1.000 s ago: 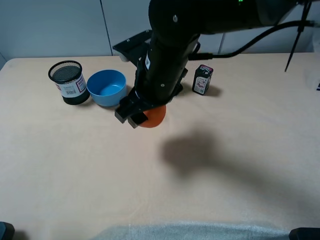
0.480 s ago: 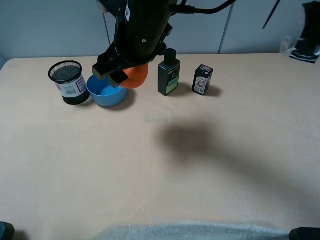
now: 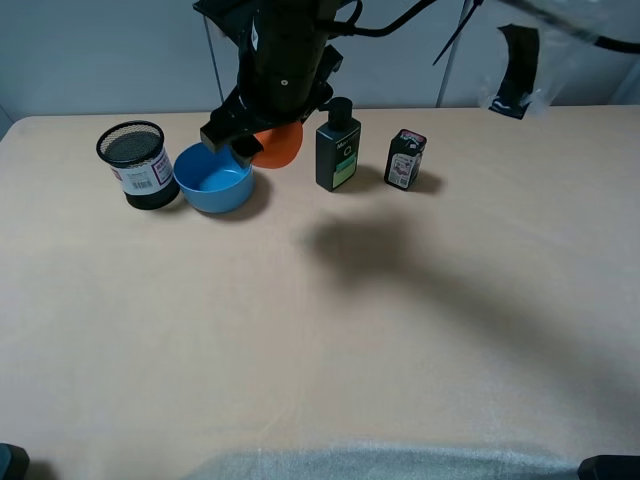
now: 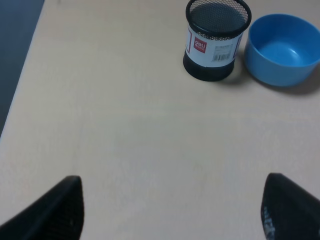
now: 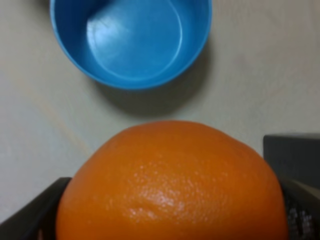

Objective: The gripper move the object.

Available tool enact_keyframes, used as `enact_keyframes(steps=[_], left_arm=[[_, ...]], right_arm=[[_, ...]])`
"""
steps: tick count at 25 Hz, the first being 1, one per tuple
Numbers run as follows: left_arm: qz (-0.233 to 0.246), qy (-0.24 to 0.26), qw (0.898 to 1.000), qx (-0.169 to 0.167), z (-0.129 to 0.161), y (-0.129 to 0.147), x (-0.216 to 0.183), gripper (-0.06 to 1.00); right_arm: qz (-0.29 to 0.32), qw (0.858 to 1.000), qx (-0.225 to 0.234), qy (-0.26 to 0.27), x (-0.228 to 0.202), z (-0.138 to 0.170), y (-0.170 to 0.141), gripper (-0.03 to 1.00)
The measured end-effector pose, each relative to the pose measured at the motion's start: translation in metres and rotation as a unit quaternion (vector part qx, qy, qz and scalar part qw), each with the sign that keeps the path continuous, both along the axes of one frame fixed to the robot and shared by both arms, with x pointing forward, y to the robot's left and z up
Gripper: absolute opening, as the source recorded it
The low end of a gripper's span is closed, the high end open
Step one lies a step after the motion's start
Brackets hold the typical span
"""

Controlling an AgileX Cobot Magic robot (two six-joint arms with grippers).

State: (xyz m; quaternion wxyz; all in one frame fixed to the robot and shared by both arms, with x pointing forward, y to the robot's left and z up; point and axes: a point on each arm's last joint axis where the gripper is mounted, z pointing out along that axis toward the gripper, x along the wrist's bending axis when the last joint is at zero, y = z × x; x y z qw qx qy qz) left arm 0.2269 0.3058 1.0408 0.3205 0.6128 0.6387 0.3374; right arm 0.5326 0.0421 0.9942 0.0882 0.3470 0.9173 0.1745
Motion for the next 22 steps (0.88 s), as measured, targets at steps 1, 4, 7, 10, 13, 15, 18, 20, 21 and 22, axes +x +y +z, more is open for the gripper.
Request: enact_keyframes(steps=[1, 4, 7, 10, 13, 15, 18, 20, 21, 22], left_arm=[[0.0, 0.0, 1.0, 0.0, 0.0, 0.0, 0.0, 0.79], [0.0, 0.0, 1.0, 0.0, 0.0, 0.0, 0.0, 0.79], [0.0, 0.0, 1.0, 0.0, 0.0, 0.0, 0.0, 0.79], [0.0, 0.0, 1.0, 0.0, 0.0, 0.0, 0.0, 0.79], [0.0, 0.0, 1.0, 0.0, 0.0, 0.0, 0.0, 0.79], [0.0, 0.0, 1.0, 0.0, 0.0, 0.0, 0.0, 0.79], [0.0, 0.0, 1.0, 0.0, 0.0, 0.0, 0.0, 0.79], [0.0, 0.0, 1.0, 0.0, 0.0, 0.0, 0.0, 0.79], [0.0, 0.0, 1.0, 0.0, 0.0, 0.0, 0.0, 0.79], [0.0, 0.0, 1.0, 0.0, 0.0, 0.0, 0.0, 0.79]], right_arm=[[-0.001, 1.0, -0.004, 0.003, 0.001, -0.004, 0.0, 0.56], [-0.002, 1.0, -0.014, 0.01, 0.004, -0.016, 0.001, 0.56], [-0.003, 1.0, -0.024, 0.019, 0.005, -0.028, 0.002, 0.56], [-0.006, 0.999, -0.032, 0.026, 0.009, -0.038, 0.001, 0.56], [-0.011, 0.999, -0.038, 0.031, 0.014, -0.047, -0.001, 0.56], [-0.013, 0.998, -0.043, 0.034, 0.016, -0.054, -0.002, 0.56], [-0.01, 0.998, -0.051, 0.039, 0.019, -0.063, -0.003, 0.56], [-0.008, 0.998, -0.054, 0.041, 0.019, -0.067, -0.003, 0.56], [-0.008, 0.998, -0.053, 0.041, 0.019, -0.069, -0.002, 0.56], [-0.008, 0.998, -0.052, 0.041, 0.02, -0.071, -0.002, 0.56]])
